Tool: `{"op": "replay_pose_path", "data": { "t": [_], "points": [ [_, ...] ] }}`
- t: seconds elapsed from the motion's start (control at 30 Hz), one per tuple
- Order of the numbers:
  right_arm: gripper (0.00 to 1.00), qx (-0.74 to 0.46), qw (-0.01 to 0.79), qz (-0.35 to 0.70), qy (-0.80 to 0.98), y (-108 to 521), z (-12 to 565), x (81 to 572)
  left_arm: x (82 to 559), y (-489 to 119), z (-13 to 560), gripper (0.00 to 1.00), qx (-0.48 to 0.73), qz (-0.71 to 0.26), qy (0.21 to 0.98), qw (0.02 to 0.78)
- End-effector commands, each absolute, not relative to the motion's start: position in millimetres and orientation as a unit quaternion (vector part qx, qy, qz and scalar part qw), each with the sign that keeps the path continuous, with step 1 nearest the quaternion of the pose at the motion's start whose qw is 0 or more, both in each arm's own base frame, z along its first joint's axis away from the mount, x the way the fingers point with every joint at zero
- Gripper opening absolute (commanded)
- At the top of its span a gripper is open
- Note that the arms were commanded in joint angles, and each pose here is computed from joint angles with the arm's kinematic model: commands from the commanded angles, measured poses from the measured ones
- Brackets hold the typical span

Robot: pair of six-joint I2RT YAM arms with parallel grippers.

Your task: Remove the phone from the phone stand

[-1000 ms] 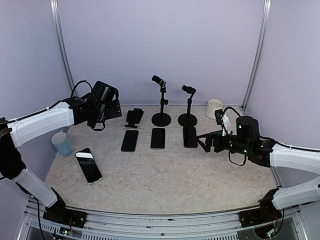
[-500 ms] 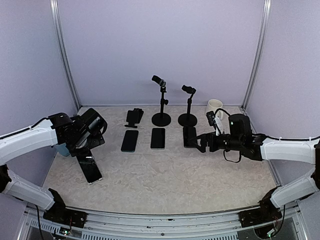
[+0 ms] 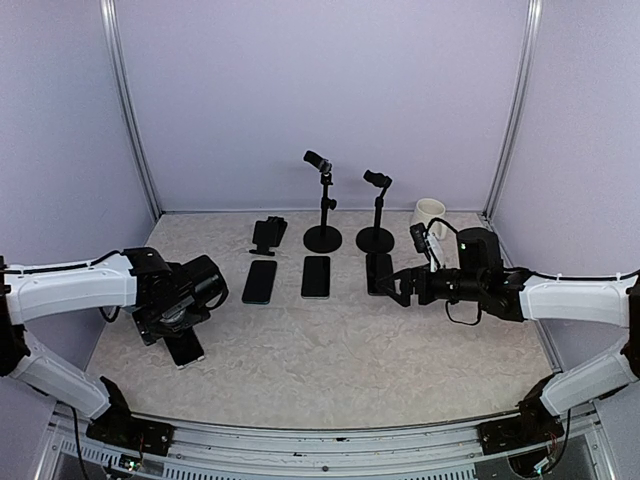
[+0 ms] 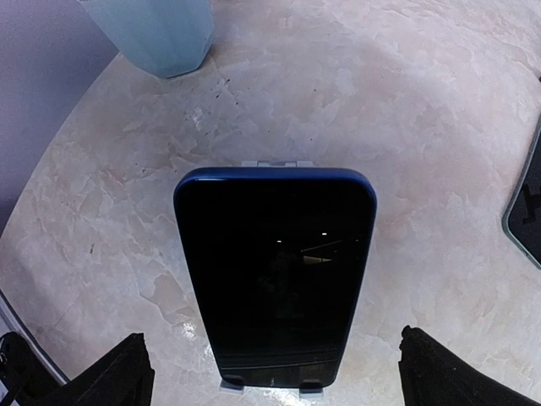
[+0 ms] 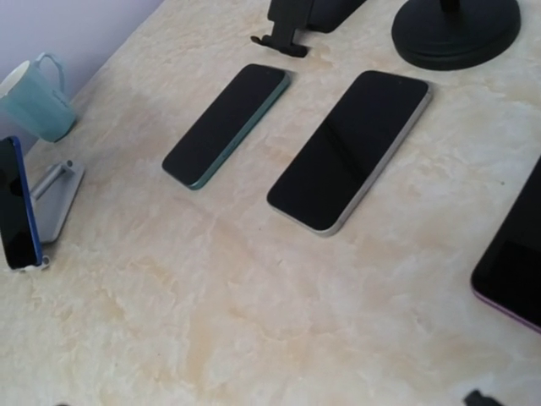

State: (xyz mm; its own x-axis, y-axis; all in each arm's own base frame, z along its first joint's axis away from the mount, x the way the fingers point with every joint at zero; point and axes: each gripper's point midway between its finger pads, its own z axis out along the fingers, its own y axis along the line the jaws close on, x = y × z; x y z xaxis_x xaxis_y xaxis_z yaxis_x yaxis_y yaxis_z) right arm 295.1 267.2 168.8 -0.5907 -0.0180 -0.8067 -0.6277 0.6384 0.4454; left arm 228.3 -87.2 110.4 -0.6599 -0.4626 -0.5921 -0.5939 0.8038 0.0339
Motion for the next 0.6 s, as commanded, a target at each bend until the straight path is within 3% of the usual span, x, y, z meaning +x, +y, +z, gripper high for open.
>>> {"op": "replay_pose_path", "data": {
  "t": [0.0,0.57],
  "points": [
    [1.0,-0.2,0.418,0.382,0.8,264.2,177.1,295.1,227.6,-88.1,103.3,0.99,-0.29,0.118,0.905,0.289],
    [1.0,-0.208,0.409,0.387,0.8,268.5,174.4,295.4,230.1,-78.1,68.1,0.95,-0.282,0.117,0.913,0.272]
  ]
}}
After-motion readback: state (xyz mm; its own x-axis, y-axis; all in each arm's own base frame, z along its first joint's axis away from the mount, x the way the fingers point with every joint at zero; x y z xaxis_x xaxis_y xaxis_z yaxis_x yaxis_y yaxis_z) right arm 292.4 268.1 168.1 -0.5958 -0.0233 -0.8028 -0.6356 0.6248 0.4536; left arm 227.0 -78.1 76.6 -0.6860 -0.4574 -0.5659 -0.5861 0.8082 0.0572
